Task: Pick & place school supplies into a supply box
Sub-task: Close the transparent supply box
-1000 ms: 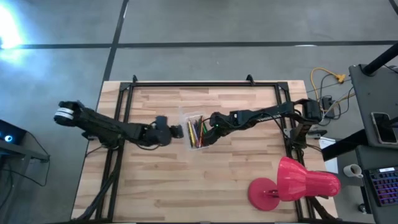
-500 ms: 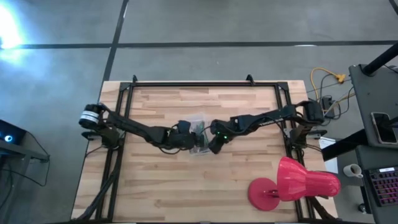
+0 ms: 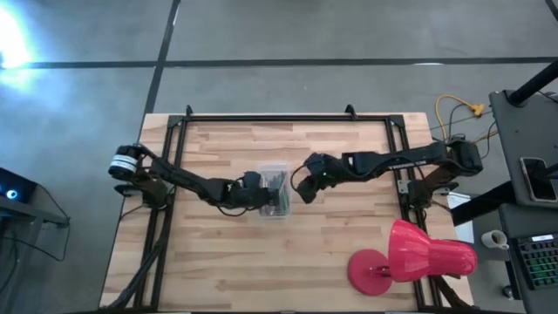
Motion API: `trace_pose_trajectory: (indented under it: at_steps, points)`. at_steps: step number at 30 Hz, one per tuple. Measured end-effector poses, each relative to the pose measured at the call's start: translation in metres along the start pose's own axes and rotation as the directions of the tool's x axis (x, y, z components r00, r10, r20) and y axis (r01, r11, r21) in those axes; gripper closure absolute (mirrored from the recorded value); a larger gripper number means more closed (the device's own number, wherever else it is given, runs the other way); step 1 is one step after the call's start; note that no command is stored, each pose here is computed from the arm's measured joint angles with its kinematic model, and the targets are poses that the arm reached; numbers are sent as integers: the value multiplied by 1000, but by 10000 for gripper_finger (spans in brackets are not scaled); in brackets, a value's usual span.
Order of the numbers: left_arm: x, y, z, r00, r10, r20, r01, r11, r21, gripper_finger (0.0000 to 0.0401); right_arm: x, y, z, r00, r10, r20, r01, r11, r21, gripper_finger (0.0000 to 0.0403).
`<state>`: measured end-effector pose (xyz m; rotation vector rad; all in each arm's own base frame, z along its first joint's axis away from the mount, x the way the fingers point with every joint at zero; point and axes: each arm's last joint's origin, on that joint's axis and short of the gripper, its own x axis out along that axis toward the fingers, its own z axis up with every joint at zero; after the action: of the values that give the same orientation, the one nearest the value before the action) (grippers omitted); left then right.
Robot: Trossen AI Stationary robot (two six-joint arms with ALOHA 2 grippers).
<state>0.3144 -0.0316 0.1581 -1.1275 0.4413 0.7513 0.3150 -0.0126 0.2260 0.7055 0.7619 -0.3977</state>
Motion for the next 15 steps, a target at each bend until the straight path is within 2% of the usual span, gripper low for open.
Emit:
trace_pose_trajectory:
  at_steps: [3,10,15]
  points:
    - [0,2,-2,998,3,-67,-2,1000,4,401,15,3,-1,1000,28,7,-28,999,27,344]
    - [-4,2,-9,993,16,-119,-13,1000,27,401,63,-11,-19,992,-74,-99,84,992,97,344]
    - [-5,3,-11,991,18,-132,-14,1000,28,401,83,-10,-23,992,5,-124,12,990,138,344]
